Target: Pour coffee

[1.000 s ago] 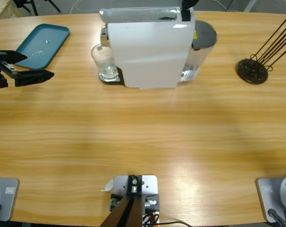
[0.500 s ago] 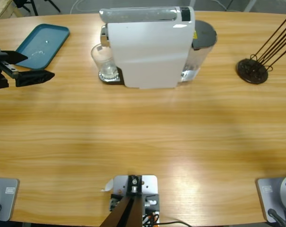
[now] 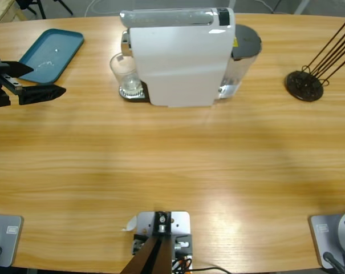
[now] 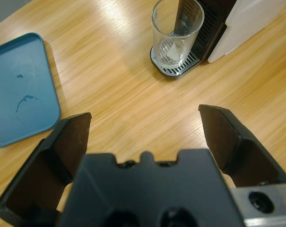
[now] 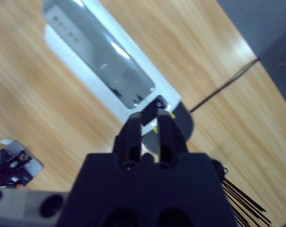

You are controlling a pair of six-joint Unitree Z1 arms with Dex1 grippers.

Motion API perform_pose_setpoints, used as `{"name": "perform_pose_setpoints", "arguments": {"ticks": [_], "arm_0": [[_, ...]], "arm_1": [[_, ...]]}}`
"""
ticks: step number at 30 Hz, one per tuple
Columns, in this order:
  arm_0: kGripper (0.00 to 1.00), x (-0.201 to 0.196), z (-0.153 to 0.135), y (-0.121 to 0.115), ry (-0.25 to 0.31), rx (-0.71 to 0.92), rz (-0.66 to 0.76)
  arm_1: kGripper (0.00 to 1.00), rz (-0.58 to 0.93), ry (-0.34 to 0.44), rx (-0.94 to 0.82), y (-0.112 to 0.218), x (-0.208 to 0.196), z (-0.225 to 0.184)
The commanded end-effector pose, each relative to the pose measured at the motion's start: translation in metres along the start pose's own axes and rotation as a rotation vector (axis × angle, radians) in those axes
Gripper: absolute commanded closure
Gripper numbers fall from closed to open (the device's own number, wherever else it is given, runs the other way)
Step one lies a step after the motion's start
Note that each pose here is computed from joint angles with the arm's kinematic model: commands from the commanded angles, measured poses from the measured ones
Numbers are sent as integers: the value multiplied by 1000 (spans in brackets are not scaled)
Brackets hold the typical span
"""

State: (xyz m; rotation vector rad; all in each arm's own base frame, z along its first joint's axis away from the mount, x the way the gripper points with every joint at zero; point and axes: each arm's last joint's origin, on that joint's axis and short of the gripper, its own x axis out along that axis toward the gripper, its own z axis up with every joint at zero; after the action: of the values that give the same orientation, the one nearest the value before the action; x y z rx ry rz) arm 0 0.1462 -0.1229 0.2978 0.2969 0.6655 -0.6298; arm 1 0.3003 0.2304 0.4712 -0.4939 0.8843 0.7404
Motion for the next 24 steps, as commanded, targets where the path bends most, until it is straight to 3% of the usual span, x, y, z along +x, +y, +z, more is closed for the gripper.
{"name": "perform_pose_setpoints", "arguments": {"ticks": [1, 12, 18, 24], "arm_0": [[0, 10, -9, 0, 45, -10, -12], [0, 12, -9, 0, 53, -10, -12], [0, 12, -9, 0, 47, -5, -11], [0, 14, -10, -1, 25, -4, -13]], "arm_1": [[0, 57, 24, -12, 9, -6, -8], [0, 21, 25, -13, 9, -17, -14], [0, -26, -191, -46, 23, -87, -69], [0, -18, -309, -34, 50, -113, -183]]}}
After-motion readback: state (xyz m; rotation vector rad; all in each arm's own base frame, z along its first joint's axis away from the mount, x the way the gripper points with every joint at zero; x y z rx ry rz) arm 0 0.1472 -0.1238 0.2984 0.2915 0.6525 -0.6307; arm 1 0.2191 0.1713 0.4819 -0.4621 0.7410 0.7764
